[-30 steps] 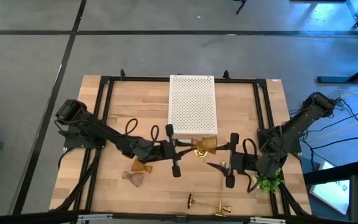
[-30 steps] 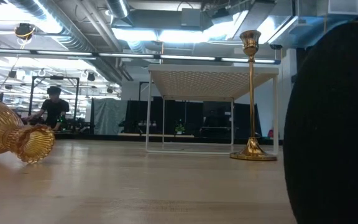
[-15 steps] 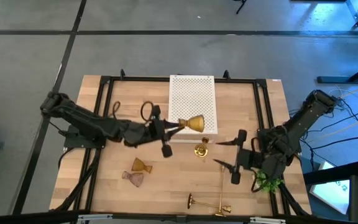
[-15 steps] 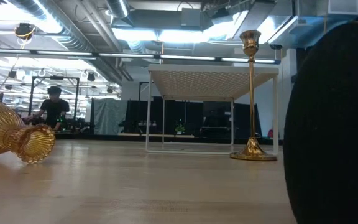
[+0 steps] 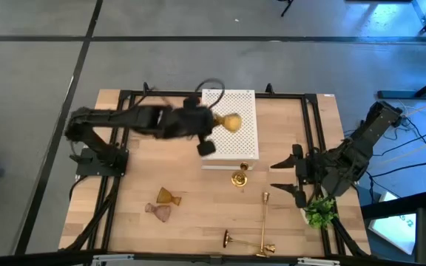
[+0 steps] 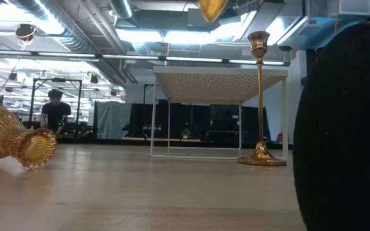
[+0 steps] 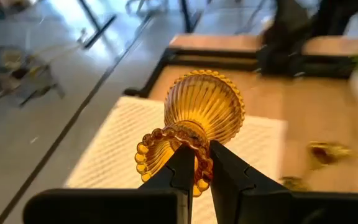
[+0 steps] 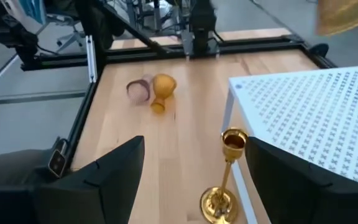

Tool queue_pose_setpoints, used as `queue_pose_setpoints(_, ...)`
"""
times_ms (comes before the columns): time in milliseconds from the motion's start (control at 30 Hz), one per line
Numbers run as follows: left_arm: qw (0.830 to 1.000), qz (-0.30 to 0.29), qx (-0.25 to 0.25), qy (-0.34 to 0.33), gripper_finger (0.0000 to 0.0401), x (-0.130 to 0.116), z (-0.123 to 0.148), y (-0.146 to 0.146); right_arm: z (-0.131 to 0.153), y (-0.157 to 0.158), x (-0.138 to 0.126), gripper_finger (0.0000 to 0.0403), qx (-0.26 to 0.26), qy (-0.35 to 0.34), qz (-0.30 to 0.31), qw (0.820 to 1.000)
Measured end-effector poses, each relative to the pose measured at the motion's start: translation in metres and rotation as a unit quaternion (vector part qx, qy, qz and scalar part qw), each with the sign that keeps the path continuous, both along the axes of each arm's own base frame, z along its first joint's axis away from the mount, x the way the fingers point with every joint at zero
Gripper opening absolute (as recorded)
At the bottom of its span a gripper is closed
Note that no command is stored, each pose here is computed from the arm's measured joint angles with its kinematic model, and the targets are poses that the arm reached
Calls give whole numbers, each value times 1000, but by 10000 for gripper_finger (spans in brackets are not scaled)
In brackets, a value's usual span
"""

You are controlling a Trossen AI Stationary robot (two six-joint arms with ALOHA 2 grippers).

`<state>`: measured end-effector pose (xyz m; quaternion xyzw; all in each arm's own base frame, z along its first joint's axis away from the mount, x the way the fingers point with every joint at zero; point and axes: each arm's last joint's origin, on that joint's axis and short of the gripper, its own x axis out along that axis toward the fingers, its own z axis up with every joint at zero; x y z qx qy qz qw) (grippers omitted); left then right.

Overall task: Pick & Place candle stick holders
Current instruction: Put the top yellow candle holder on the shelf

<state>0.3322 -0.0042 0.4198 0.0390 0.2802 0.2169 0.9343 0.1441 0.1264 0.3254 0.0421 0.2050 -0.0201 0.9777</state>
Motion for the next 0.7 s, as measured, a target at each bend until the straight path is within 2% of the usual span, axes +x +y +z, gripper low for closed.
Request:
queue_pose_setpoints(133,997,8,-20,71,23,17,7,21,-1,0,0,281,-2,6,4,1000)
queue_pose_setpoints(333,983,2,-59,172,23,32,3,34,-2,0,-1,281,-7,12,6,1000)
queue_pose_setpoints(567,960,12,-102,260,23,35,-17,35,-4,1,0,282,-6,18,10,1000)
queue_pose_setpoints(700,956,9,-112,272,23,37,-22,26,-5,2,1,282,-10,21,10,1000)
